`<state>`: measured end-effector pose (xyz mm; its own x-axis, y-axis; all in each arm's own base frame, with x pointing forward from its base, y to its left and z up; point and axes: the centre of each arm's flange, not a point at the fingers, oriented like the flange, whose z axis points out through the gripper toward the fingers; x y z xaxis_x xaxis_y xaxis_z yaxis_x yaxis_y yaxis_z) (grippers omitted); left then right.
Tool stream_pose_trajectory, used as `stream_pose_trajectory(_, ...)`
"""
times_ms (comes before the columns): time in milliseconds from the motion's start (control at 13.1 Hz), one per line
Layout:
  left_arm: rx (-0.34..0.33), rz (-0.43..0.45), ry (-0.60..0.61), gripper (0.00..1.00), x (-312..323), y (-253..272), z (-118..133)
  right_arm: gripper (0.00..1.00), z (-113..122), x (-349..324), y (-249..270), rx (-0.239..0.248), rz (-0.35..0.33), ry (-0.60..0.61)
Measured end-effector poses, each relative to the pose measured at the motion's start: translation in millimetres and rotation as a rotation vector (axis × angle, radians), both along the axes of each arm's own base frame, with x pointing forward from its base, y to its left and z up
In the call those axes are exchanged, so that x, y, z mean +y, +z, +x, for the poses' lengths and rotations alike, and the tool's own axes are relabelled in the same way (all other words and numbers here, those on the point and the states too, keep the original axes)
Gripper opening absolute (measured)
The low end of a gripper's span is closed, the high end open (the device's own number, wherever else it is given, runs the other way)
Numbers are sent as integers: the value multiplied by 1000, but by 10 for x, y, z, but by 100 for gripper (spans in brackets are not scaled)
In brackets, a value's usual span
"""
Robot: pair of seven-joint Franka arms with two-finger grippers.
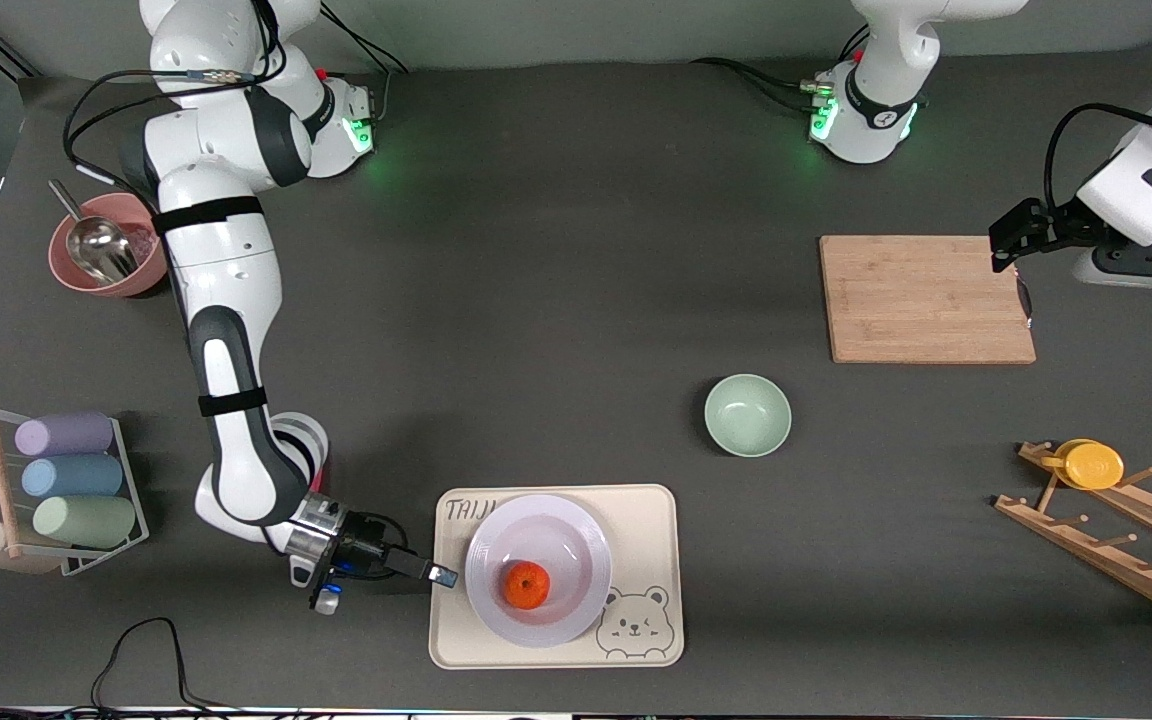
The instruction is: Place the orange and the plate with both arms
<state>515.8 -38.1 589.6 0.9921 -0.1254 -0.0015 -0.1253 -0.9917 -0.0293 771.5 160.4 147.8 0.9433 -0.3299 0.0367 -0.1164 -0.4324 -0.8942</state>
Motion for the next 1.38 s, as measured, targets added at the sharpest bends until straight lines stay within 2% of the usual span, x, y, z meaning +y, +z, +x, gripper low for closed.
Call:
stream_pose_trajectory(153,0,0,1,100,8,-2,2,100,55,-37,294,32,-92,35)
stream_pose_trajectory(306,2,0,2,100,10,-12,10,100,80,-83,625,40,-208,73)
stream_pose_trajectory(535,6,1,2,100,9,-33,22,100,-47,-311,932,54,-384,165)
stream_pose_trajectory(764,6,1,2,100,9,-32,24,100,-289,-569,1238,75,-585,237)
stream_pose_trajectory(841,5,1,2,100,10,-31,26,100,-408,-641,1382,83,-675,254)
stream_pose_trajectory(993,-6,0,3,100,19,-17,38,100,-626,-762,1725,107,-795,287)
stream_pose_trajectory(1223,-17,-1,20,100,111,1,57,100,-968,-962,2283,140,-921,313)
stream_pose_trajectory(1375,-18,-1,24,100,131,5,61,100,-1160,-1000,2573,161,-955,346)
